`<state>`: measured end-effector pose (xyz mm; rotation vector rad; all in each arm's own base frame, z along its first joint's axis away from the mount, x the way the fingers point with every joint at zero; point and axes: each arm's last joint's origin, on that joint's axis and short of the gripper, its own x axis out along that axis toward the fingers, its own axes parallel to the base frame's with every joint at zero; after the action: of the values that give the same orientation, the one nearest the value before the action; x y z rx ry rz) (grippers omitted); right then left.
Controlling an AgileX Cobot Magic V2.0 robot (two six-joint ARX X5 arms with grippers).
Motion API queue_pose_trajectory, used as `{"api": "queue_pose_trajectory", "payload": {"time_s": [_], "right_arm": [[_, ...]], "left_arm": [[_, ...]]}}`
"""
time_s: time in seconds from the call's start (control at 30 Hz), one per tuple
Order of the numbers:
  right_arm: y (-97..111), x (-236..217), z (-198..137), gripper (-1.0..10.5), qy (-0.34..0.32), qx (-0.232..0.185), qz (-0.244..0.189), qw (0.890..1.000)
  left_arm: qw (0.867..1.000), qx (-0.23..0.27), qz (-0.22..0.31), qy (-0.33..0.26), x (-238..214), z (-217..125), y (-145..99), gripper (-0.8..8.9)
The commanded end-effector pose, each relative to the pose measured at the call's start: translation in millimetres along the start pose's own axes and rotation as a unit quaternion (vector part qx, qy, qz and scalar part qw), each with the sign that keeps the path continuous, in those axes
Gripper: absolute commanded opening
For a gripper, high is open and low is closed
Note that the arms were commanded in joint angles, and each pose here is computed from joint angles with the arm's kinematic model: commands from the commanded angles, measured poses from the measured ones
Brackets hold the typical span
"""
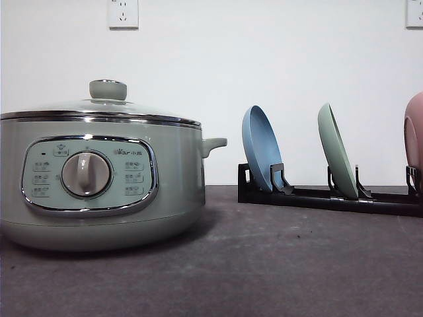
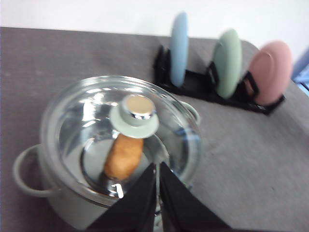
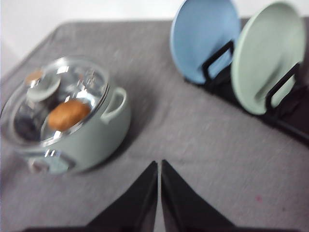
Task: The right arm pick the green plate and place it on desk, then the left arm uncap open the steamer lid, the right arm pick the potato and place it on the plate, then the right arm cap close the steamer lid
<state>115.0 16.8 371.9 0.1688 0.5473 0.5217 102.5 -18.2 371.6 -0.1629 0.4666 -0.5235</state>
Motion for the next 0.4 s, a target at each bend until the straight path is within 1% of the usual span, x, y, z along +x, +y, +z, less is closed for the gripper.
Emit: {"api": "queue_pose_trajectory", "payload": {"time_s": [0.03, 0.13, 0.3, 0.33, 0.4], "right_arm": [[4.4, -1.1, 6.3, 0.1, 0.020, -0.035, 0.013, 0.999], [8.0, -1.1, 7.8, 0.1, 0.039, -0.043, 0.024, 0.998], [10.8, -0.7, 7.4, 0.1, 0.042, -0.049, 0.033, 0.997], [10.8, -0.7, 7.4, 0.1, 0.042, -0.049, 0.033, 0.997], [10.8, -0.7, 7.3, 0.1, 0.043, -0.047, 0.033, 0.997]], "left_arm": [[0.999, 0.031, -0.025, 0.008, -2.8, 9.5, -6.0, 0.09], [0.999, 0.032, -0.038, 0.021, -1.5, 11.7, -8.7, 0.09], [0.998, 0.034, -0.043, 0.024, -0.7, 11.4, -9.8, 0.11], [0.998, 0.034, -0.044, 0.024, -0.9, 11.3, -9.9, 0.22], [0.998, 0.034, -0.043, 0.024, -0.9, 11.3, -9.9, 0.89]]}}
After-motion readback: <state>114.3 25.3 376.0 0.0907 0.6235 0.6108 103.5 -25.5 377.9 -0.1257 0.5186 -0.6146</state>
